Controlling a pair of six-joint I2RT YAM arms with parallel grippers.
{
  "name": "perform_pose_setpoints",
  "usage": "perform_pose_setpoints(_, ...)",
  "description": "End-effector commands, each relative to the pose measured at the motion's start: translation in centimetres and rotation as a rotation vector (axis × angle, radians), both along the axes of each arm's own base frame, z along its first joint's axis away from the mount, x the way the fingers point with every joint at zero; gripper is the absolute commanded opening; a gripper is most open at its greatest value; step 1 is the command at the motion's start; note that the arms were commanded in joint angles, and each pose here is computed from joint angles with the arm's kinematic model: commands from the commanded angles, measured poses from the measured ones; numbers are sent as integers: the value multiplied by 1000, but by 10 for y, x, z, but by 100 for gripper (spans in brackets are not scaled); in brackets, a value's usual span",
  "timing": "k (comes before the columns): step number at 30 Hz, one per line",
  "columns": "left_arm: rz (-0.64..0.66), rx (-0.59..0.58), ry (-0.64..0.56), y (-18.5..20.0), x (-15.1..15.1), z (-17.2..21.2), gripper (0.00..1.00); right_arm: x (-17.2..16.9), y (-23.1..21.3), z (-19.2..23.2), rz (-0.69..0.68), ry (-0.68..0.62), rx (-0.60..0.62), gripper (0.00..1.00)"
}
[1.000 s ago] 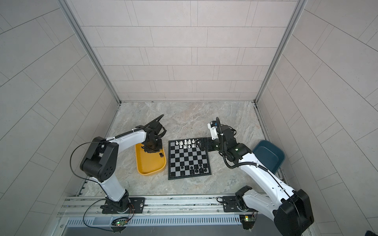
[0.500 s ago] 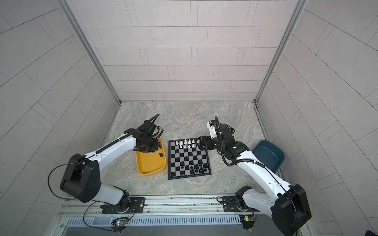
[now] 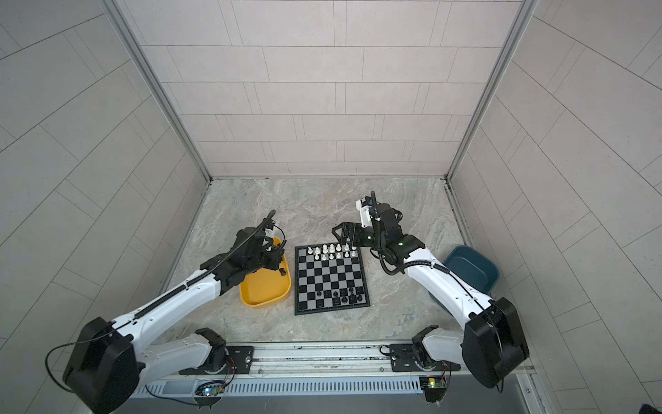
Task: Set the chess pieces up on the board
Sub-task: 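Carry the rook with the left gripper over the board while the right gripper approaches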
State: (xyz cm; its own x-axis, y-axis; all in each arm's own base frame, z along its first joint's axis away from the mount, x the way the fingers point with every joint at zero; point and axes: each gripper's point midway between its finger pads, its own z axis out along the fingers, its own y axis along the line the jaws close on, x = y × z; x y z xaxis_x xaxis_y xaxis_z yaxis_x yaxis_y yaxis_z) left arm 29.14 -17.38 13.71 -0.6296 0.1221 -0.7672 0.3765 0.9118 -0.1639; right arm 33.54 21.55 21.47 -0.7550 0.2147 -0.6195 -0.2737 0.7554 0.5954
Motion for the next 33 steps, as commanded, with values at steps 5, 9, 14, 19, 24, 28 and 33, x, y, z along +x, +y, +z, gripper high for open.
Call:
perform_pose_setpoints(5, -226, -90, -569, -46, -2, 81, 17, 10, 11, 22, 21, 9, 17, 94)
perform_pose_setpoints(9, -350, -63, -608, -68, -15, 83, 17, 0, 18, 24, 83, 13, -40, 92)
perform_pose_setpoints(14, -443, -51, -650, -86, -29, 85, 17, -15, 34, 29, 194, 24, -77, 90)
perform_pose_setpoints(19, -481, -67, -646, -94, -35, 85, 18, -32, 60, 33, 339, 30, -98, 86)
perform_pose_setpoints(24, -485, -73, -635, -97, -36, 81, 18, -50, 86, 27, 452, 47, -107, 79)
perform_pose_setpoints(28, -486, -74, -631, -98, -36, 79, 18, -55, 95, 22, 487, 63, -116, 73)
perform_pose_setpoints(33, -491, -83, -630, -99, -38, 79, 18, -54, 100, 16, 498, 69, -134, 61)
